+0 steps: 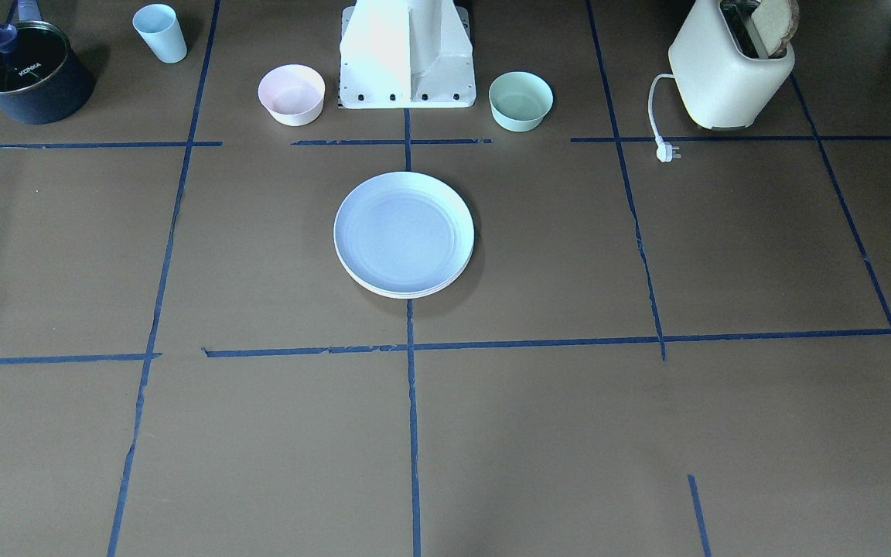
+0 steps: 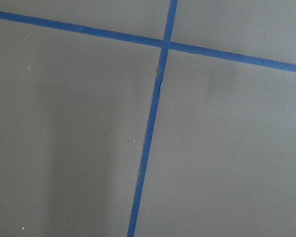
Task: Stack three plates with pink and blue
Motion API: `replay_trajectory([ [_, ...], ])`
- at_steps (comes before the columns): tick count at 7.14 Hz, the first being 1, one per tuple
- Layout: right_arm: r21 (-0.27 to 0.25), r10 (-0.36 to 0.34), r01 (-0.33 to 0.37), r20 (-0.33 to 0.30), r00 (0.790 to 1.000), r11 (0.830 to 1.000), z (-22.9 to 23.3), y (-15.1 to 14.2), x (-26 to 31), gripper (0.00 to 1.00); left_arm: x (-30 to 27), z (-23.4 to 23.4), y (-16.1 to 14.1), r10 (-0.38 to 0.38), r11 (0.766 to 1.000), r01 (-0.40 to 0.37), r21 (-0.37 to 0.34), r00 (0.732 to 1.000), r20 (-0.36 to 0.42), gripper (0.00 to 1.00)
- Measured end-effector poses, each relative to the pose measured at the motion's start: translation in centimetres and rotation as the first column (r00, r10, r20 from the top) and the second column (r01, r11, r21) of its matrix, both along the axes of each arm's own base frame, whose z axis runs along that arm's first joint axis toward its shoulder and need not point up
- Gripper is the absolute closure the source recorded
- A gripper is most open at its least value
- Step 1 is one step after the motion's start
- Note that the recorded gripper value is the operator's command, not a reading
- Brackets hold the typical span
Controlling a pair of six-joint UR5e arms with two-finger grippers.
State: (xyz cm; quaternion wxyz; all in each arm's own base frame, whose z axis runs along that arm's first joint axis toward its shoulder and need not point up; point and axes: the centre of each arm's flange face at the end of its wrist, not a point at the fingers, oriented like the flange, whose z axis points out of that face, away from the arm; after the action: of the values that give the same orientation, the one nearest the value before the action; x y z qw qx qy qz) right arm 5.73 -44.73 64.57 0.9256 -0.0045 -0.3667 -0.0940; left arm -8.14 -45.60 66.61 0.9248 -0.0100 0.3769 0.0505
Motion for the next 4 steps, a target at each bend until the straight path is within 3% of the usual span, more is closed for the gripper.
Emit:
replay_trajectory([
  [4, 0.006, 0.000, 0.000, 0.000, 1.000, 1.000, -0.28, -0.04, 0.00, 0.00, 0.02, 0.06, 0.03, 0.001, 1.000, -0.001, -0.001, 1.000, 0.000, 0.00],
])
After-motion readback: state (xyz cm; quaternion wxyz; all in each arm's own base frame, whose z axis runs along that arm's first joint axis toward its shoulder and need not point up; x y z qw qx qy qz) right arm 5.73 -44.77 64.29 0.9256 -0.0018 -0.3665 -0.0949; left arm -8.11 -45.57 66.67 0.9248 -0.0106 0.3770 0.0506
